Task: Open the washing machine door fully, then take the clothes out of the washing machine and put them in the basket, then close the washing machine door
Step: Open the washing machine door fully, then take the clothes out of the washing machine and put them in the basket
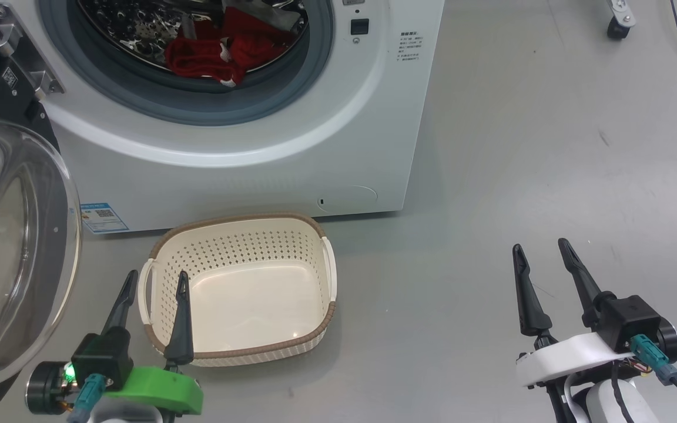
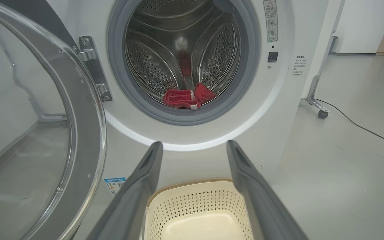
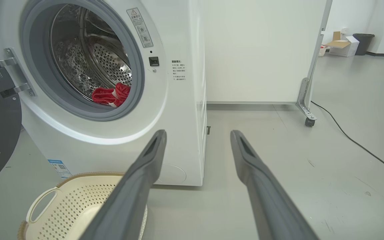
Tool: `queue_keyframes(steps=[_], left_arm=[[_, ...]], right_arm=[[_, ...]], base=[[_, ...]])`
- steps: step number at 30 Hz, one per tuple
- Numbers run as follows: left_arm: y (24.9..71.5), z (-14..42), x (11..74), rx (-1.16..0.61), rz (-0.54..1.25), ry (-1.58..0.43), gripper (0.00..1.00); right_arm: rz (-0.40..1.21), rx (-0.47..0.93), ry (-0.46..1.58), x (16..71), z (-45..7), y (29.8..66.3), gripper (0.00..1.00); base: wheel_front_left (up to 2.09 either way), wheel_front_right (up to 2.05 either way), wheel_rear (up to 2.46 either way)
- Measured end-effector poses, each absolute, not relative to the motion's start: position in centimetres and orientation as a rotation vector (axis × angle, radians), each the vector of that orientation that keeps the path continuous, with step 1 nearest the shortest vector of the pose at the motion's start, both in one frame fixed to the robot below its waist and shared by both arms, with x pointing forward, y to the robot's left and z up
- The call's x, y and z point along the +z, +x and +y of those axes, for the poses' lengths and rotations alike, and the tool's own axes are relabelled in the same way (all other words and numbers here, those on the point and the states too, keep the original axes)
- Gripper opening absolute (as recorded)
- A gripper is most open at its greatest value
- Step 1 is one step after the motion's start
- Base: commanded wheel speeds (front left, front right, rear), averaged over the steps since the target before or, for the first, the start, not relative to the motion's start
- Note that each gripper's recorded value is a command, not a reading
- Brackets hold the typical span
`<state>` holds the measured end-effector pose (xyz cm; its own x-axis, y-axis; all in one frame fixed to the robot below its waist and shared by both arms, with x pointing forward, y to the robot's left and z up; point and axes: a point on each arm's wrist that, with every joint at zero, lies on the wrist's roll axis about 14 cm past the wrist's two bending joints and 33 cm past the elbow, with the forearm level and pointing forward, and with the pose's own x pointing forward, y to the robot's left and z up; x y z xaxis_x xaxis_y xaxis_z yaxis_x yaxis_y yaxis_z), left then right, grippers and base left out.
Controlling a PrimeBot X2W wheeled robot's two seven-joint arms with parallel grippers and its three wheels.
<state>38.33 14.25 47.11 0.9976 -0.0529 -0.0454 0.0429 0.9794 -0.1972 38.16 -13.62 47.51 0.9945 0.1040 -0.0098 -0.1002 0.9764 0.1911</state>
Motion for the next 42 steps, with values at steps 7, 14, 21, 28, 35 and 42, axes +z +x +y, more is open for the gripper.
queue_keyframes(steps=[7,14,21,28,35,42], left_arm=[[38.3,14.14,47.1,-0.051,0.052,-0.198,1.0],[38.22,14.32,47.11,-0.041,0.051,-0.189,1.0],[38.16,14.47,47.11,-0.035,0.051,-0.186,1.0],[38.14,14.48,47.14,-0.034,0.05,-0.186,1.0],[38.1,14.42,47.14,-0.035,0.051,-0.187,1.0],[38.01,14.46,47.06,-0.032,0.054,-0.19,1.0]], right_arm=[[0.015,0.1,0.193,47.66,-13.73,38.05,1.0],[0.01,0.101,0.193,47.84,-13.7,38.0,1.0],[0.008,0.104,0.193,47.92,-13.61,37.99,1.0],[0.008,0.107,0.201,47.95,-13.48,37.98,1.0],[0.007,0.107,0.208,48.01,-13.44,37.95,1.0],[0.007,0.111,0.209,48.03,-13.33,38.0,1.0]], base=[[0.77,-0.77,0.0],[1.05,-1.05,0.0],[0.98,-0.98,0.0],[0.69,-0.69,0.0],[0.39,-0.39,0.0],[0.11,-0.11,0.0]])
